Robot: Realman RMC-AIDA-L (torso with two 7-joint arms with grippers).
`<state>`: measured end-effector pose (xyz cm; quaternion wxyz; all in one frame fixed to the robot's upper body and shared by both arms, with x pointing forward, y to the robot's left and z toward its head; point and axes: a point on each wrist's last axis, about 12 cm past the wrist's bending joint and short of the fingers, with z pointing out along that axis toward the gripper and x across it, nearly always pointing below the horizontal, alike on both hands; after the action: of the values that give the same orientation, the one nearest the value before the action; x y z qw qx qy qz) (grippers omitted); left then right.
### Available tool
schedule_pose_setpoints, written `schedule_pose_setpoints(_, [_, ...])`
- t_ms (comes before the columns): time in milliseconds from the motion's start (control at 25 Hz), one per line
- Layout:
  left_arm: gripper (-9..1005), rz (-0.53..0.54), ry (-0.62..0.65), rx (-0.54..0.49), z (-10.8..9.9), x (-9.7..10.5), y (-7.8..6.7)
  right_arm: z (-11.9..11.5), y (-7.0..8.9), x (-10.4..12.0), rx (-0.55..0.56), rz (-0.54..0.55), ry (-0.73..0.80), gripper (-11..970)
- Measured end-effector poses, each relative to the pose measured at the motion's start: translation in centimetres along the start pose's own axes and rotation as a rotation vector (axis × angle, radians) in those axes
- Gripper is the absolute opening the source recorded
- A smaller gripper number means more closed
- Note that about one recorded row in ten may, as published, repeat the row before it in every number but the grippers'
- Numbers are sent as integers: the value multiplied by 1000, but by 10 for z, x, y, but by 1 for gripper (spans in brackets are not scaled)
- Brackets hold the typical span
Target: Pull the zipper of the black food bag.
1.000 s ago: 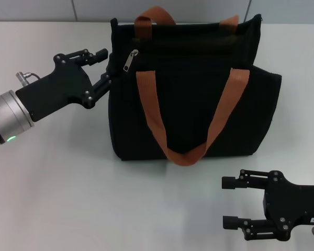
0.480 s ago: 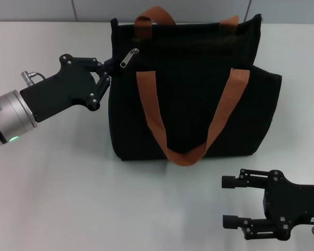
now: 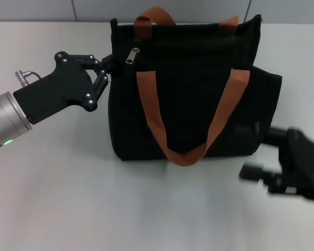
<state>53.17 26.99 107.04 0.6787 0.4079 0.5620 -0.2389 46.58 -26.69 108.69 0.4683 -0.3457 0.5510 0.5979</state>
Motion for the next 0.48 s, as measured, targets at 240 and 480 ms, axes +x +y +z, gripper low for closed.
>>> schedule_pose_setpoints(240, [25,25,-18,-33,-2,-1,1,12,-24,-39,-7,221,-81,747])
schedule_pose_setpoints(480, [27,39,-33,-71,-4,-2,4,31,-53,-79,18,376,-34,746])
